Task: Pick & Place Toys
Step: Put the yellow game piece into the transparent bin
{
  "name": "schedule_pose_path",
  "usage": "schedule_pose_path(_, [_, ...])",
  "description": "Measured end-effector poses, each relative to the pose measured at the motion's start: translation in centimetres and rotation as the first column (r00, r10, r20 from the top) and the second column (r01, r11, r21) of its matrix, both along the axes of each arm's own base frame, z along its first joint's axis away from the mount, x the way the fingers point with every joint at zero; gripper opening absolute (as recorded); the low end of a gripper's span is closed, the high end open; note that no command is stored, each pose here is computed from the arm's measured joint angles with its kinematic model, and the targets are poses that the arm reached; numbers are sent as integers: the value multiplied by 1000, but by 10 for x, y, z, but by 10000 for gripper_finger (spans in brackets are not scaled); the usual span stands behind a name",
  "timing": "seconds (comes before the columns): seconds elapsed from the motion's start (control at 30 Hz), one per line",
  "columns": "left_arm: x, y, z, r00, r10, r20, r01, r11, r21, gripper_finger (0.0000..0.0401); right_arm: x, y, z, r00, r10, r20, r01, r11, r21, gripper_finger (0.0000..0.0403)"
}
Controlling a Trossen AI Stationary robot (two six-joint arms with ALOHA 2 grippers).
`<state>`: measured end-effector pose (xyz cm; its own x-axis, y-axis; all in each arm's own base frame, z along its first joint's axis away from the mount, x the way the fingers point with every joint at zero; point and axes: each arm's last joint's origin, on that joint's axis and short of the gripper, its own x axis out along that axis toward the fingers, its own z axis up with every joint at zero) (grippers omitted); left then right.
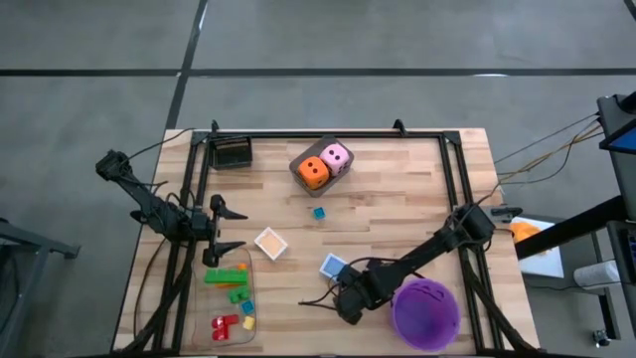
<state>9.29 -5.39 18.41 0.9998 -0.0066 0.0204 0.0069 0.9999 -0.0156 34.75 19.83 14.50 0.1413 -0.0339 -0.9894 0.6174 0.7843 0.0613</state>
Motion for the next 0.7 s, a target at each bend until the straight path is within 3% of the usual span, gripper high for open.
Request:
schedule_pose_path(0.43, [0,0,-1,1000,-8,-2,8,1000,-8,337,-7,11,17,995,83,59,-78,994,-81,128])
schedule_pose_path(0.6, [0,0,-1,1000,-13,-2,13,998,-62,337,1,14,39,977,154,145,-120,968,-221,128])
schedule_pose_path(0.7, [0,0,-1,1000,-13,-2,13,994,-108,337,7,13,52,956,207,206,-129,932,-340,128])
